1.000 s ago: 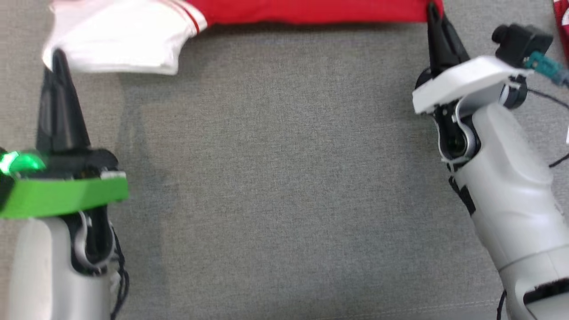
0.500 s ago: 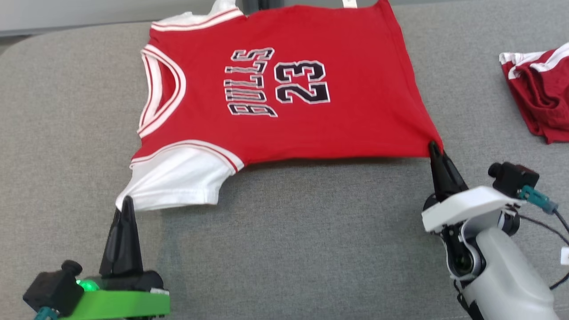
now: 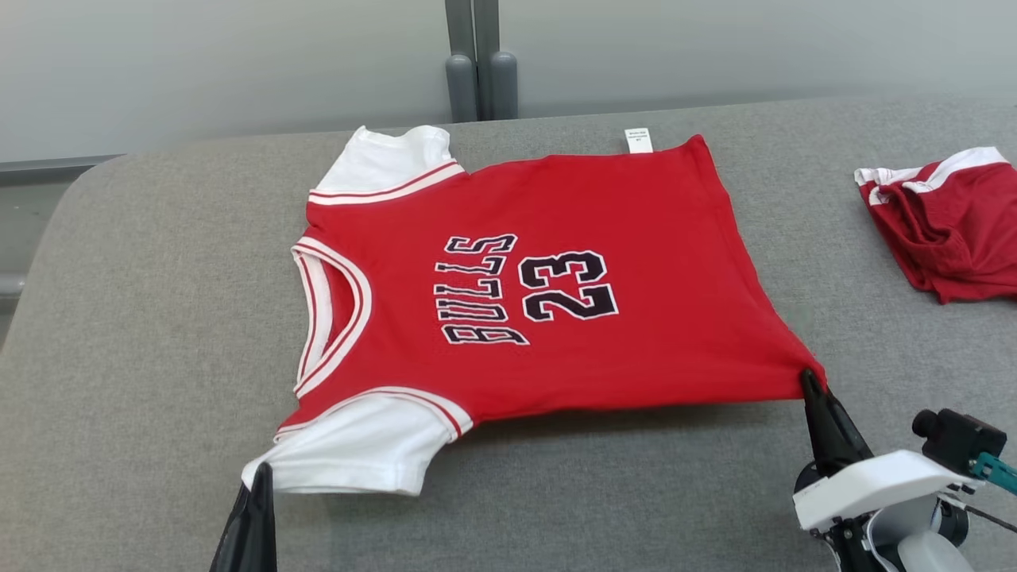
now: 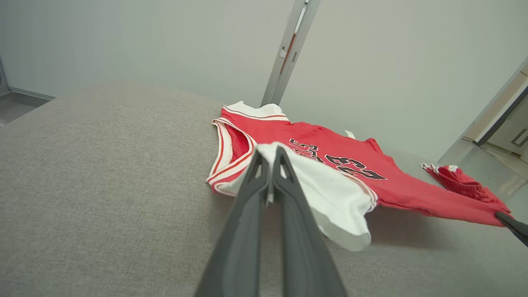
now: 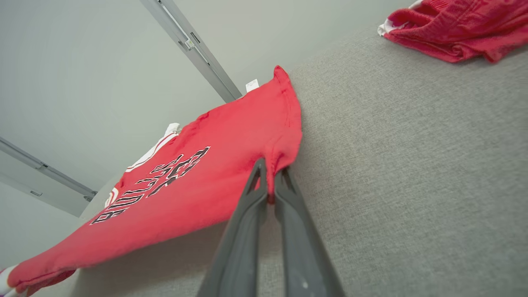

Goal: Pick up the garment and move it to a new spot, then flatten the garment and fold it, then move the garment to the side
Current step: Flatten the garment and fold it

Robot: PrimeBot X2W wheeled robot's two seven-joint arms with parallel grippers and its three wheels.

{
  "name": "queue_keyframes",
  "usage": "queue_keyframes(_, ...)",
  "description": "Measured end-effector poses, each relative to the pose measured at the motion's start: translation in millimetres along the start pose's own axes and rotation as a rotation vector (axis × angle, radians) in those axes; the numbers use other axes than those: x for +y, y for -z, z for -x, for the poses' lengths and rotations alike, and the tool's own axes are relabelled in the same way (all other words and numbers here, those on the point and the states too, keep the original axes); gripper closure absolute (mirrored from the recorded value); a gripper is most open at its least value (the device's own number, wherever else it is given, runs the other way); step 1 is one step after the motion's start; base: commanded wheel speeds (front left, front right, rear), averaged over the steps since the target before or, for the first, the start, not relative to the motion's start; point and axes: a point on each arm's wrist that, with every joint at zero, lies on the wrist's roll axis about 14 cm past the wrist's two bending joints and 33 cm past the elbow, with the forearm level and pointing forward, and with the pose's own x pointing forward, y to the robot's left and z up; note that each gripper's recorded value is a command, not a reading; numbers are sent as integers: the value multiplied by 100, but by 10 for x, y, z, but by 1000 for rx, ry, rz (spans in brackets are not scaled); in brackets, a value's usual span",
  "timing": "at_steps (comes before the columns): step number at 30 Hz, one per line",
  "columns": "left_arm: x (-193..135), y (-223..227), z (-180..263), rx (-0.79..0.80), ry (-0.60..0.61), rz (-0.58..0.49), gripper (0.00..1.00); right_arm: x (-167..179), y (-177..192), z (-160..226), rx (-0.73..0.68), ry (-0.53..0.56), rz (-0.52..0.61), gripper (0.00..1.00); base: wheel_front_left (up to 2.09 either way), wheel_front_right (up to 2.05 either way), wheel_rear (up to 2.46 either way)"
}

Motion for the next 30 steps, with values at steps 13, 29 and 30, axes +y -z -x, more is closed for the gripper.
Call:
queue_keyframes(13,83,419,-3,148,-30,25,100,-195,390,166,149,86,-3,100,0,0,0)
queue_keyframes(29,35,300,-811,56,25,19,100,-105,399,-181,93,85,-119,100,0,0,0)
queue_keyframes(30,24,304,-882,55,34,14,100,-92,374,-224,80,82,-125,100,0,0,0)
